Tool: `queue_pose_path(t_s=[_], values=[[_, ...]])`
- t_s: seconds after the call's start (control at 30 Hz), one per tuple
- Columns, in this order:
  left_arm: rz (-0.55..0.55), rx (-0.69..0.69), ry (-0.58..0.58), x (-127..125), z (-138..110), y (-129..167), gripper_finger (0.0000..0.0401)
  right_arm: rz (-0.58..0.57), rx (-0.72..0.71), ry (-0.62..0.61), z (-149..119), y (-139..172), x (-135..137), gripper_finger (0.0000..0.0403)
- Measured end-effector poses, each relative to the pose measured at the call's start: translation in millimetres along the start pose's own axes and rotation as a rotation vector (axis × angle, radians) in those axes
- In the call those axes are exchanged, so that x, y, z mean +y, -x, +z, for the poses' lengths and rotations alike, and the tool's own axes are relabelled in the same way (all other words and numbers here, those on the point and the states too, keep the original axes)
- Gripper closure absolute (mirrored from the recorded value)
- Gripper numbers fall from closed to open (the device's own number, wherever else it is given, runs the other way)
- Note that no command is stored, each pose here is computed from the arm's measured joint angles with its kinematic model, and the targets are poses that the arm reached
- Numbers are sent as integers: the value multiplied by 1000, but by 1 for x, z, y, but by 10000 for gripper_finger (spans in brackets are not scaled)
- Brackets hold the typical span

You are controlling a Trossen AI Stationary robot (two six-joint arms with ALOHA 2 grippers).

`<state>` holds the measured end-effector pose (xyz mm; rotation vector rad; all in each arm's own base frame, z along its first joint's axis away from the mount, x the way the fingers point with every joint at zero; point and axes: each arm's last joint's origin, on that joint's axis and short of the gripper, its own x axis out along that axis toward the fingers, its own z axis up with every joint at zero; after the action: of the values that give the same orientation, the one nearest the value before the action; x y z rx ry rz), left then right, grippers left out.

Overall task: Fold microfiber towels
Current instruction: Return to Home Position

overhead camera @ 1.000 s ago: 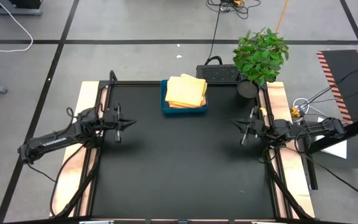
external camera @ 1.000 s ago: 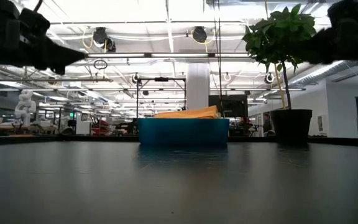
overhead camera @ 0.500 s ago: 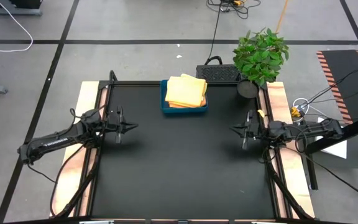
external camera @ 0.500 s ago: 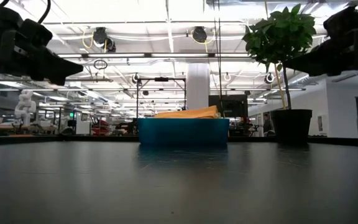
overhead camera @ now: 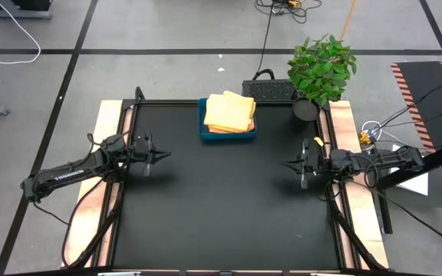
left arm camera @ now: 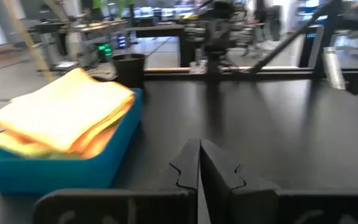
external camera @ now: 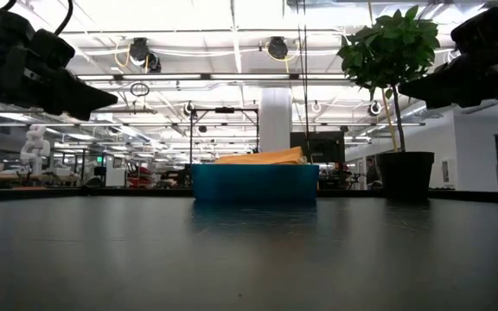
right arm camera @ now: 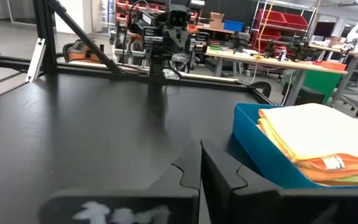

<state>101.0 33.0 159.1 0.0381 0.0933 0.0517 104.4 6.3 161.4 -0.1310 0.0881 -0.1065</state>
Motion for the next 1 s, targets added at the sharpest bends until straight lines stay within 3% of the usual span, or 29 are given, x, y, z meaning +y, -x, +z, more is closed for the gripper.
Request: queue_pose_path(t_s=[0.2,0.6,1.0], values=[[59,6,-5,2,0,0,374,1,-2,1,0,0,0,403],[61,5,2,2,0,0,398,-2,-35,-8,3,0,0,403],[61,5,2,2,0,0,365,-37,-106,-27,9,6,-5,403]])
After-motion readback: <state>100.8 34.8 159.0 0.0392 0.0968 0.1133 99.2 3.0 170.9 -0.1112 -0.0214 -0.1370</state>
